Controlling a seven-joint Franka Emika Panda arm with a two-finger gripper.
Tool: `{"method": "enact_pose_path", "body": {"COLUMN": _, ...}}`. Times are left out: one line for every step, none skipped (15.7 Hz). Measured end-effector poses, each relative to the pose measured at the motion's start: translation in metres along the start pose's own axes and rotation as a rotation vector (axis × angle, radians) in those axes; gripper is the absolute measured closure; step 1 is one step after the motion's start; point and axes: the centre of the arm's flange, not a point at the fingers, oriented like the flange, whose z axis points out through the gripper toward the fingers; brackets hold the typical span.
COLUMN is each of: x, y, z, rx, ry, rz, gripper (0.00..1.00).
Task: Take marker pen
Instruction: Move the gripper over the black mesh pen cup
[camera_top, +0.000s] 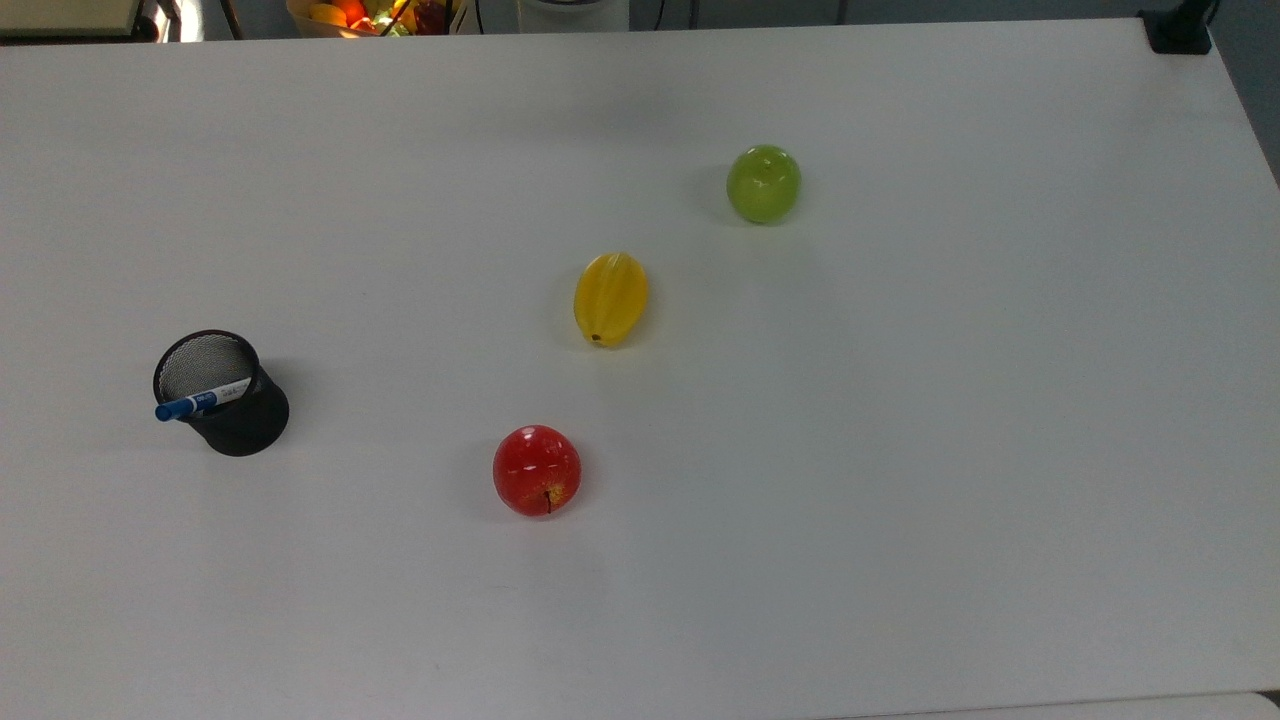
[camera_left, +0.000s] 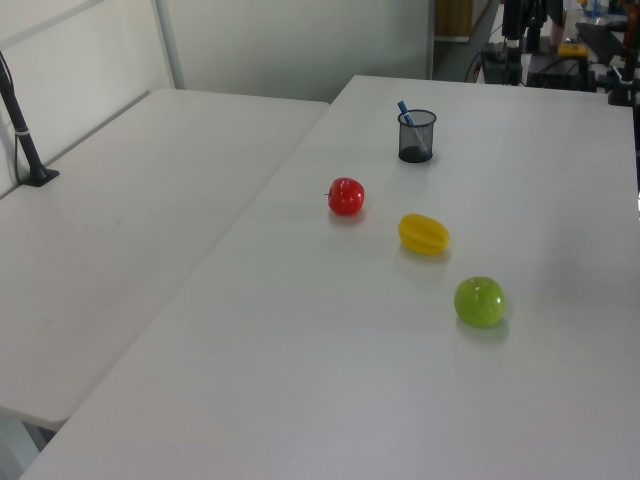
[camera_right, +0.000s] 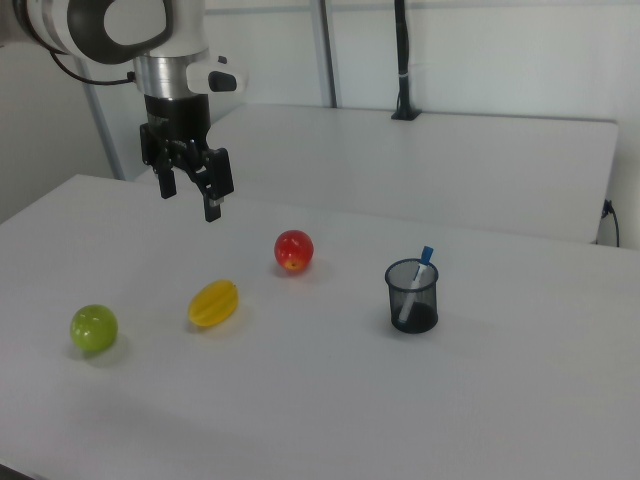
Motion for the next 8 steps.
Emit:
{"method": "enact_pose_path", "body": {"x": 0.0, "y": 0.0003, "z": -0.0003, "rx": 0.0, "ry": 0.001, "rz": -0.003, "gripper": 0.0}}
{"method": "enact_pose_path", "body": {"x": -0.0005, "y": 0.0002, "z": 0.0001, "rx": 0.0, "ry": -0.004, "rz": -0.003, "gripper": 0.0}}
{"method": "enact_pose_path", "body": {"x": -0.0011, "y": 0.0003, "z": 0.0006, "rx": 0.0, "ry": -0.009, "rz": -0.003, "gripper": 0.0}}
{"method": "enact_pose_path", "body": {"x": -0.0012, "y": 0.0005, "z": 0.0006, "rx": 0.0, "ry": -0.01, "rz": -0.003, "gripper": 0.0}}
{"method": "enact_pose_path", "body": {"x": -0.0012, "y": 0.0014, "z": 0.0006, "rx": 0.0, "ry": -0.01, "rz": -0.001, "gripper": 0.0}}
{"method": "enact_pose_path", "body": {"x": -0.0011, "y": 0.0034, "z": 0.0004, "rx": 0.0, "ry": -0.01, "rz": 0.003, "gripper": 0.0}}
{"method": "enact_pose_path", "body": {"x": -0.001, "y": 0.0065, "z": -0.0007, "rx": 0.003, "ry": -0.008, "rz": 0.008, "gripper": 0.0}}
{"method": "enact_pose_path", "body": {"x": -0.0009, "y": 0.0101, "z": -0.0034, "rx": 0.016, "ry": -0.002, "rz": 0.012, "gripper": 0.0}}
